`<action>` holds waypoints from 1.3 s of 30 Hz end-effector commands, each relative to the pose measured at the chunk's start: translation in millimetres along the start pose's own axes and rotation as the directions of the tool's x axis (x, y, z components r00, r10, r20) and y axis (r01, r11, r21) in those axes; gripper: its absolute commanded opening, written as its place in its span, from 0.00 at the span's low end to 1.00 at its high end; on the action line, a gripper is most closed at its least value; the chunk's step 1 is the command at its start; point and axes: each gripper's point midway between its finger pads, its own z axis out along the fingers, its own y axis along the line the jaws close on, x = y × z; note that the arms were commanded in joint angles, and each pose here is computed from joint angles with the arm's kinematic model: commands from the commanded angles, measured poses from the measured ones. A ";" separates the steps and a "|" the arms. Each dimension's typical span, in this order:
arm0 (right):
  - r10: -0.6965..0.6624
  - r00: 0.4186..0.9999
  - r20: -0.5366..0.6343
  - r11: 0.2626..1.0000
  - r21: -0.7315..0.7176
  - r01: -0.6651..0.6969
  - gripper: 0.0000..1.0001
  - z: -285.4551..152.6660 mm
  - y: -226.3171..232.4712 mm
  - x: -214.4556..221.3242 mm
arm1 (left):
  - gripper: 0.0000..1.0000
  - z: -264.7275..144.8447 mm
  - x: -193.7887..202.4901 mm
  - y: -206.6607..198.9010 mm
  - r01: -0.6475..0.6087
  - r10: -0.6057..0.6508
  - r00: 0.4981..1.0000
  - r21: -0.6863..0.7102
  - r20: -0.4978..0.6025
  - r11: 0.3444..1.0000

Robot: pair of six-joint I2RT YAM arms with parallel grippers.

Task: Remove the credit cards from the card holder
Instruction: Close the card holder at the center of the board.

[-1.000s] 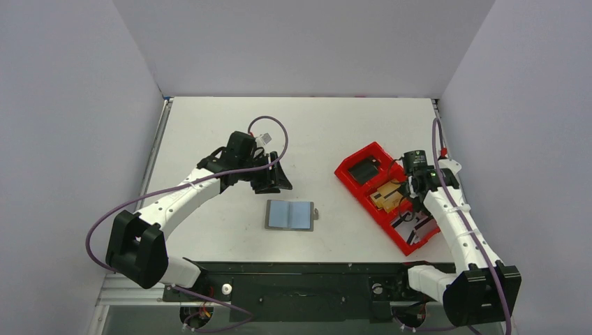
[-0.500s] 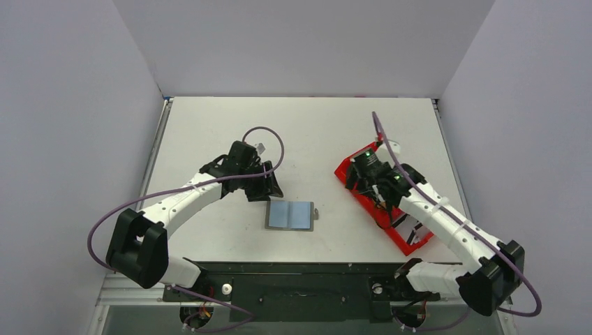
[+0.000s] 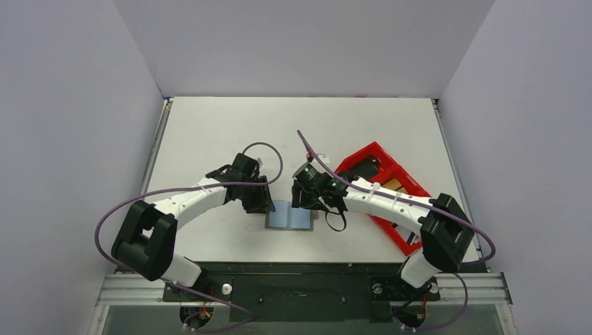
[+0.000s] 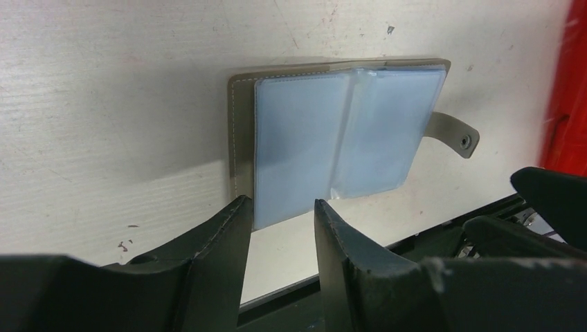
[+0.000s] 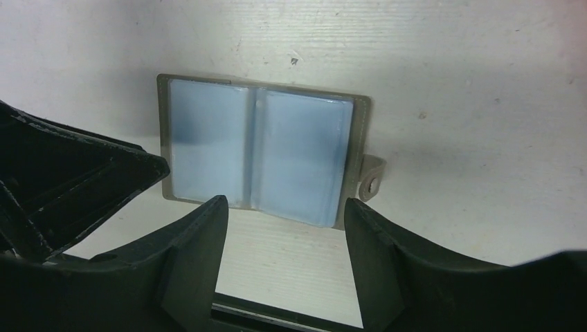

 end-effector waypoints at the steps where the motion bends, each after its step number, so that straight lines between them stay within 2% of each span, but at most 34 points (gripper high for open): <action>1: 0.035 0.999 0.013 0.995 -0.093 -0.034 0.57 8.9 28.8 -5.7 | 0.35 8.9 -5.9 -5.3 -0.019 0.019 1.000 0.030 0.020 0.999; 9: 0.008 0.999 -0.035 0.996 -0.089 -0.011 0.50 31.4 34.1 12.2 | 0.30 18.1 -0.6 -1.5 -0.017 0.017 1.000 0.024 -0.003 1.000; 24: 0.001 0.997 -0.079 1.000 0.024 0.001 0.45 68.1 -4.6 38.7 | 0.21 33.8 8.0 5.1 -0.024 0.024 0.999 -0.002 -0.033 1.000; 31: -0.004 0.995 -0.105 0.999 0.045 0.008 0.43 79.4 -12.7 50.0 | 0.14 38.8 10.7 -1.8 -0.035 0.035 0.998 0.011 -0.045 0.999; 39: -0.007 0.993 -0.116 0.999 0.045 0.013 0.42 81.7 -14.2 53.9 | 0.13 42.3 11.4 -14.5 -0.039 0.042 0.998 0.040 -0.054 0.998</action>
